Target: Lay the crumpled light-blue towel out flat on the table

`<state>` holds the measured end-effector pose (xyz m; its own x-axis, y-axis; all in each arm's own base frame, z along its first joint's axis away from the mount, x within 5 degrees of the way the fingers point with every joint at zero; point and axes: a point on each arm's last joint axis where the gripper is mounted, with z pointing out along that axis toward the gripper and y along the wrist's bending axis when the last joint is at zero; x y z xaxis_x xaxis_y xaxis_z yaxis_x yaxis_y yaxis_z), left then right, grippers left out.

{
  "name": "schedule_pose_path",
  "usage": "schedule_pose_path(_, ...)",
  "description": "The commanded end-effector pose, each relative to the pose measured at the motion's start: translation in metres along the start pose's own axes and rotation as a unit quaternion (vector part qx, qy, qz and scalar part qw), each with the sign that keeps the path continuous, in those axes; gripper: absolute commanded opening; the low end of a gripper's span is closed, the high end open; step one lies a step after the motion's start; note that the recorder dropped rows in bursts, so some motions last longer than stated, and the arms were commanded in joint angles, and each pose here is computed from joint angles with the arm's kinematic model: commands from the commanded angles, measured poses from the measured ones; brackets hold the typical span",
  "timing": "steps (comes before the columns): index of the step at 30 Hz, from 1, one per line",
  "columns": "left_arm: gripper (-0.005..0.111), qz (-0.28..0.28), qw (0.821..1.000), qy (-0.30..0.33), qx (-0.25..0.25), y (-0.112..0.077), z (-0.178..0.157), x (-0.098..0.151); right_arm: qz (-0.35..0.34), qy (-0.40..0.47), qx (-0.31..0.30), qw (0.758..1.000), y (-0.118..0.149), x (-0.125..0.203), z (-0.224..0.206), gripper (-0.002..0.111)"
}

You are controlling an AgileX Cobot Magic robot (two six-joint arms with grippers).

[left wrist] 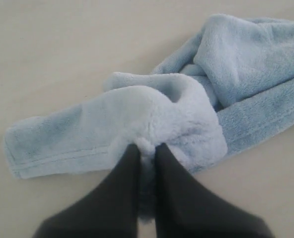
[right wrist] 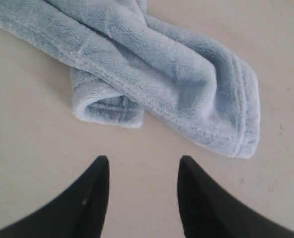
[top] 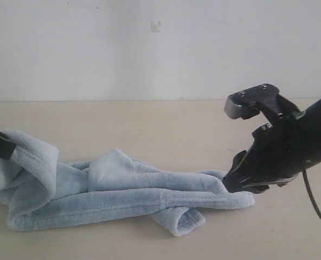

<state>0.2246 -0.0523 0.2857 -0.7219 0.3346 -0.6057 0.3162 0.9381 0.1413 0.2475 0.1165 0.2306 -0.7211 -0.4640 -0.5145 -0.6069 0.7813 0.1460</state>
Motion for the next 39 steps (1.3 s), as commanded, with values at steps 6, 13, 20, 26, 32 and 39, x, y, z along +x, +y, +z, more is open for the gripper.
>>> schedule_pose_path(6,0.004,-0.014,1.0,-0.022,0.01,-0.002,0.001,-0.003,-0.075,0.025,0.051,0.996,-0.017,0.001,0.062,0.043)
schedule_pose_path(13,0.004,-0.016,0.998,-0.054,0.009,-0.001,0.001,-0.009,-0.073,0.043,0.061,0.995,-0.026,0.008,0.09,0.043)
schedule_pose_path(20,0.004,-0.019,0.998,-0.061,0.01,-0.002,0.001,-0.011,-0.076,0.02,0.083,0.993,-0.032,0.005,0.098,0.043)
schedule_pose_path(26,0.004,-0.019,0.998,-0.063,0.01,-0.002,0.001,-0.011,-0.058,0.039,0.075,0.995,-0.033,0.012,0.109,0.043)
schedule_pose_path(32,0.004,-0.019,0.998,-0.065,0.01,-0.001,0.001,-0.011,-0.056,0.06,0.061,0.995,-0.031,0.015,0.109,0.026)
schedule_pose_path(39,0.004,-0.019,0.998,-0.065,0.01,-0.001,0.001,-0.011,-0.051,0.056,0.057,0.996,-0.029,0.012,0.104,0.0)
